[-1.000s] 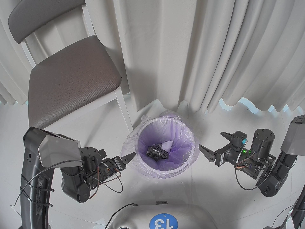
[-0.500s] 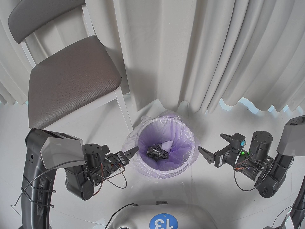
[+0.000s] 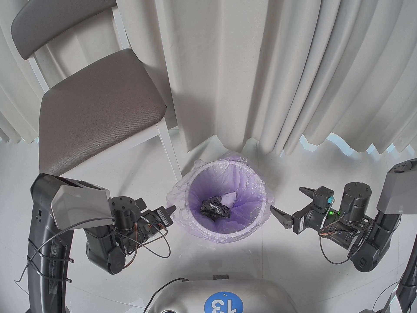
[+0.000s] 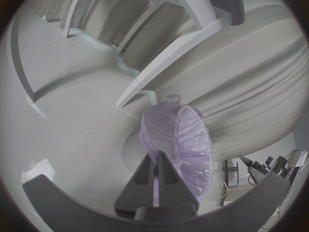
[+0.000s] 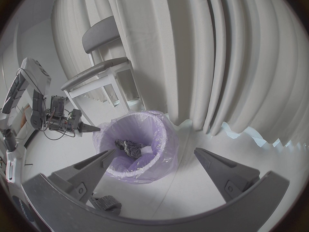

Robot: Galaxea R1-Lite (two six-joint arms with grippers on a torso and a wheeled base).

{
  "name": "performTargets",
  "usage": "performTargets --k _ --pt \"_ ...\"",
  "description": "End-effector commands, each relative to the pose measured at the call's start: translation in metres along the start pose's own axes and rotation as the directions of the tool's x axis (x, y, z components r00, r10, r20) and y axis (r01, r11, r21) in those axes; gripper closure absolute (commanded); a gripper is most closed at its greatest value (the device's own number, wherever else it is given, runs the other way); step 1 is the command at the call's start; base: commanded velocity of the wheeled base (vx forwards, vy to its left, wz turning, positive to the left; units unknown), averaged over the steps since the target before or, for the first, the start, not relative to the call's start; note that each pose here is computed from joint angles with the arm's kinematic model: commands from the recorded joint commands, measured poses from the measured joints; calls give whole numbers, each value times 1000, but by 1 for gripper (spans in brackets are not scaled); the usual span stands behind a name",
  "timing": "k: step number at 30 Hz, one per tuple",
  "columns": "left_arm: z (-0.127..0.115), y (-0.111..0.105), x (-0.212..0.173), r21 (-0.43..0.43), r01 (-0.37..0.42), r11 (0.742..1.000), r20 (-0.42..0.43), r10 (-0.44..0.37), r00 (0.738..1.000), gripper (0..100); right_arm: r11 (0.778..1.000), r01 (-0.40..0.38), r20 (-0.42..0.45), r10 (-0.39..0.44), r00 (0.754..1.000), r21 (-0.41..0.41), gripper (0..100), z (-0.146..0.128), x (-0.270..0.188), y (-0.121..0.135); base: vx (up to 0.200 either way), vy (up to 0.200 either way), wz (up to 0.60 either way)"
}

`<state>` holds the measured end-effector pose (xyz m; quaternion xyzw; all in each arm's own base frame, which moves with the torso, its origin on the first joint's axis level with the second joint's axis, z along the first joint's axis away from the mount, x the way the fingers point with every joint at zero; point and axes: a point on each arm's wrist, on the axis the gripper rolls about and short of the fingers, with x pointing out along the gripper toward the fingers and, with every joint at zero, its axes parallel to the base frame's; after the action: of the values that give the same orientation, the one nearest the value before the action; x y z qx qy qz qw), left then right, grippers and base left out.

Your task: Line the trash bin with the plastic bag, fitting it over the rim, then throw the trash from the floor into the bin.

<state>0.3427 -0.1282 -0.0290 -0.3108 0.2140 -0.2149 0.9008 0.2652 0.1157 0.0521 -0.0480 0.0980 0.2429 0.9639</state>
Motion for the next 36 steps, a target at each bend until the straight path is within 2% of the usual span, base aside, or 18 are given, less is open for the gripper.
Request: performTargets --k 1,2,6,7,9,15,20,32,36 --pt "-7 11 15 53 13 999 7 -13 1000 100 1000 -4 -1 4 1000 0 0 -2 1 0 0 0 0" --pt "-14 23 26 134 11 991 -18 -9 1000 100 1000 -5 -14 5 1000 1 0 -6 3 0 0 0 0" --pt "-21 36 41 214 -17 977 -62 31 998 100 1000 -6 -24 6 1000 7 0 -9 4 -1 0 0 0" --pt "-18 41 46 227 -46 973 -80 66 995 100 1000 -18 -26 18 999 9 0 -10 4 -1 0 0 0" --pt "-11 43 53 228 -69 971 -91 92 992 100 1000 -27 -30 28 999 13 0 -11 5 -2 0 0 0" --pt "5 47 68 252 -85 964 -75 107 992 100 1000 -11 -49 12 999 22 0 -19 10 -9 0 0 0" --pt "12 46 80 243 -96 965 -116 127 985 100 1000 7 -66 -5 998 28 0 -26 17 -15 0 0 0" --pt "7 37 86 254 -72 965 -133 108 985 100 999 30 -83 -26 996 41 0 -36 24 -28 0 0 0" --pt "2 36 80 251 -74 965 -164 118 979 100 997 55 -79 -51 996 46 0 -37 26 -37 0 0 0"
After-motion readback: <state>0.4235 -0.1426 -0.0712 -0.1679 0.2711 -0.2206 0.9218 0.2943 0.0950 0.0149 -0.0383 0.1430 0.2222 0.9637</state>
